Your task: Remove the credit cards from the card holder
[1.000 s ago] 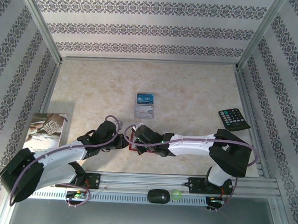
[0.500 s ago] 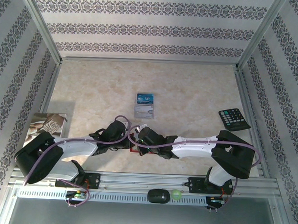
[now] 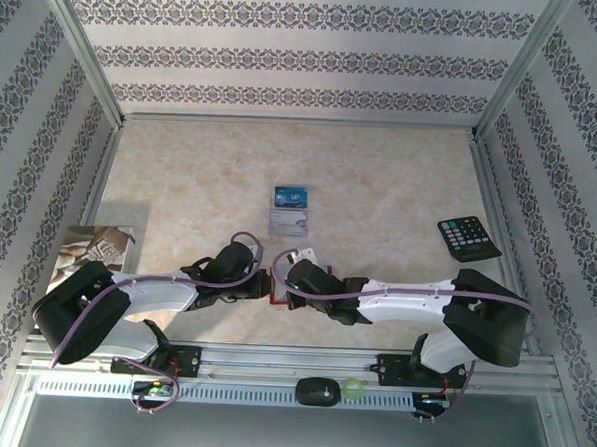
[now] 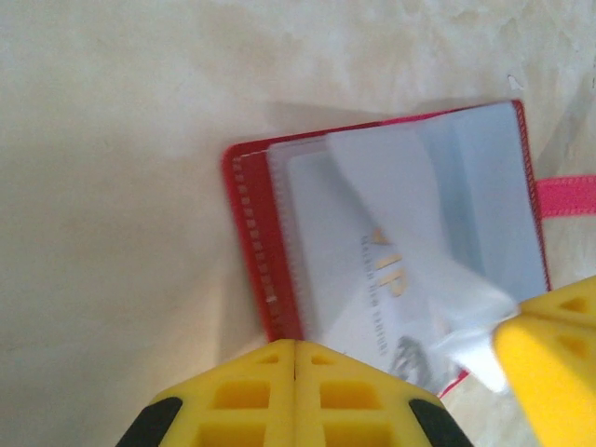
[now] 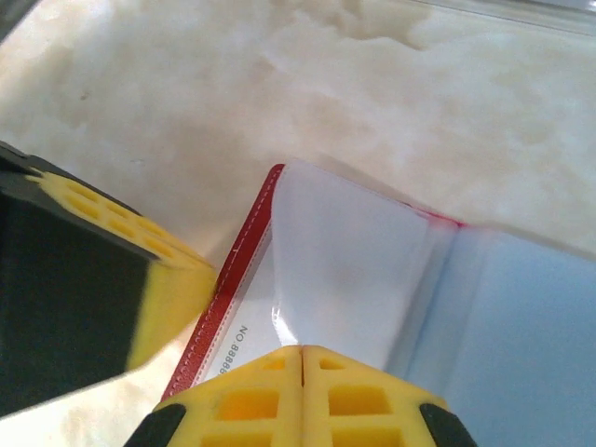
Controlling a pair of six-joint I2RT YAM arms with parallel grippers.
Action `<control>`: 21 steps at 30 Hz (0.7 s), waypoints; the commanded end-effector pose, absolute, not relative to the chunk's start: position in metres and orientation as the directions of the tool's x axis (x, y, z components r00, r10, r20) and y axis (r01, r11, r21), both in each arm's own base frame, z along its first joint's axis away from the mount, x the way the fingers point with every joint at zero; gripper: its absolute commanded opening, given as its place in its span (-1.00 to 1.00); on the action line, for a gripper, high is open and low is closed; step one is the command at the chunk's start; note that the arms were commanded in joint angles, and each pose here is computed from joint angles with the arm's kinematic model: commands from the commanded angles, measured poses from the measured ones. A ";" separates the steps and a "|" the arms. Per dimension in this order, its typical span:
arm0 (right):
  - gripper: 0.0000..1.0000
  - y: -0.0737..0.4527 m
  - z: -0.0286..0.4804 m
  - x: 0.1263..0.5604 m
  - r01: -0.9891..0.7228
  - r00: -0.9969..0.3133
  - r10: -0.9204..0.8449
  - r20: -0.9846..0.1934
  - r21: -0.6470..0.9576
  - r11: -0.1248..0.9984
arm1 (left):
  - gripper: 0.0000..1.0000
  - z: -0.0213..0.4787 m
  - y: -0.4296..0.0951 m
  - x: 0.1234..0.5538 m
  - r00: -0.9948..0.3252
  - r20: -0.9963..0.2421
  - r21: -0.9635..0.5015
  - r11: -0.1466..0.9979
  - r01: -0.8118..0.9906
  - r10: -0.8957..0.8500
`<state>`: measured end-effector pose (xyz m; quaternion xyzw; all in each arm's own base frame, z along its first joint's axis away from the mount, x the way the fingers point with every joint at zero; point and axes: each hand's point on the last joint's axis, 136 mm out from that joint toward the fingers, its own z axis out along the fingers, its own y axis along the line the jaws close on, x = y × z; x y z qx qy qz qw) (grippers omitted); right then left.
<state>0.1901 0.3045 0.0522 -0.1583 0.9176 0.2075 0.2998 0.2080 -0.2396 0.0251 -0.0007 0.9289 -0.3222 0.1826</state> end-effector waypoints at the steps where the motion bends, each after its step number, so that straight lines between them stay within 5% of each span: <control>1: -1.00 0.280 0.047 0.191 -0.300 -0.793 -0.082 -0.604 0.269 0.915 | -1.00 0.016 -0.241 0.202 -0.945 -0.306 -0.593 0.800 0.095 -0.114; 9: -1.00 0.283 0.047 0.181 -0.313 -0.802 -0.067 -0.594 0.322 0.893 | -1.00 0.033 -0.247 0.209 -0.929 -0.350 -0.615 0.778 0.131 -0.120; 13: -1.00 0.309 0.067 0.180 -0.407 -0.777 -0.099 -0.621 0.376 0.832 | -0.76 0.054 -0.246 0.214 -0.909 -0.396 -0.620 0.769 0.158 -0.132; 21: -1.00 0.345 0.080 0.179 -0.491 -0.768 -0.127 -0.628 0.449 0.747 | -0.63 0.054 -0.240 0.207 -0.911 -0.389 -0.622 0.768 0.152 -0.135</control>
